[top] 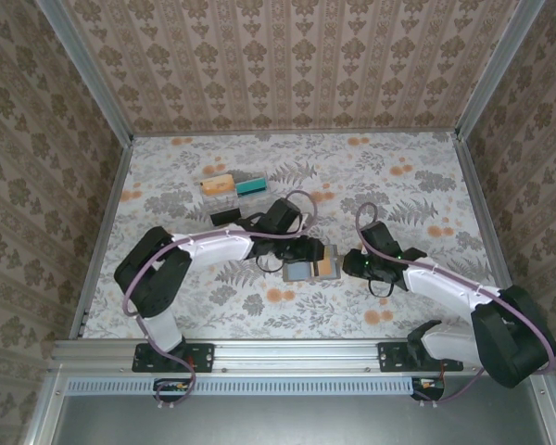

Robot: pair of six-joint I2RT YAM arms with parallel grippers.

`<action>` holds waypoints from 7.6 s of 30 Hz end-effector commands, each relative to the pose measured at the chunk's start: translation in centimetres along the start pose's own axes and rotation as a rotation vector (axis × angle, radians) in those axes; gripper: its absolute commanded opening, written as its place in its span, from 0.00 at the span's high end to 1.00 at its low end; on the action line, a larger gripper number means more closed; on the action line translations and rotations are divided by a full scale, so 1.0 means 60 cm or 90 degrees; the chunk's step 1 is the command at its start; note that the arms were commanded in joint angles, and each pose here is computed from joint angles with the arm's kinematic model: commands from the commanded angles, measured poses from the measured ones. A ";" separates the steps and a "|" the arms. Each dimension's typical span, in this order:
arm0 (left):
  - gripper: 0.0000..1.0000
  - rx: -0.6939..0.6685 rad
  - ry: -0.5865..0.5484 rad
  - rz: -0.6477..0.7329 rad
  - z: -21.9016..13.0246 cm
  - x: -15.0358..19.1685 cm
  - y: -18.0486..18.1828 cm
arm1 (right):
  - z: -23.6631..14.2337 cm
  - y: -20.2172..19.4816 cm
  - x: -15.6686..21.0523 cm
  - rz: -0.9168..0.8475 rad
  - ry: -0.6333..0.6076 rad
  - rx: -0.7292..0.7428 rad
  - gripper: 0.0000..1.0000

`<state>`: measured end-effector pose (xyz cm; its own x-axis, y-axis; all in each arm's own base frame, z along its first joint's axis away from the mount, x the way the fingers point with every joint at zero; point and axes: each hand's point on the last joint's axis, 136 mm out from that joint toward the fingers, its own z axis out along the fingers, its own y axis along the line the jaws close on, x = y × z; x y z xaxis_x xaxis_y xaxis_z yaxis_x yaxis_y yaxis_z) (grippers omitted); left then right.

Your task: Take the credit cards out of the card holder

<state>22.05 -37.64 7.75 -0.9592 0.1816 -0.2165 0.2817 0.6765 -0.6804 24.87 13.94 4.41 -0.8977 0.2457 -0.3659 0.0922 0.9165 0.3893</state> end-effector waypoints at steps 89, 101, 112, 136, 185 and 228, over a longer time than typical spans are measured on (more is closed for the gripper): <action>0.80 0.058 0.014 -0.131 0.039 -0.003 0.044 | 0.076 0.078 0.018 -0.070 0.111 -0.037 0.93; 0.91 0.047 0.003 -0.148 0.024 0.000 0.064 | 0.078 0.073 0.020 -0.070 0.112 -0.030 0.93; 0.91 0.026 -0.001 -0.153 -0.012 0.019 0.094 | 0.078 0.067 0.021 -0.071 0.112 -0.021 0.94; 0.93 -0.089 -0.038 -0.038 -0.170 0.004 0.085 | 0.035 0.103 -0.025 -0.093 0.061 -0.047 0.73; 1.00 -0.749 0.124 0.805 -0.397 -0.285 0.228 | -0.151 0.153 -0.181 -0.127 -0.165 -0.120 0.00; 0.98 -0.729 0.174 0.744 -0.367 -0.287 0.319 | -0.123 0.149 -0.185 -0.101 -0.134 -0.129 0.00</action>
<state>43.43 -12.29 14.16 -0.2587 0.9659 0.0098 0.7567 0.1963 0.6236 31.80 16.63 16.98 -0.7946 0.1725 -0.5821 -0.1341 0.8852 0.4454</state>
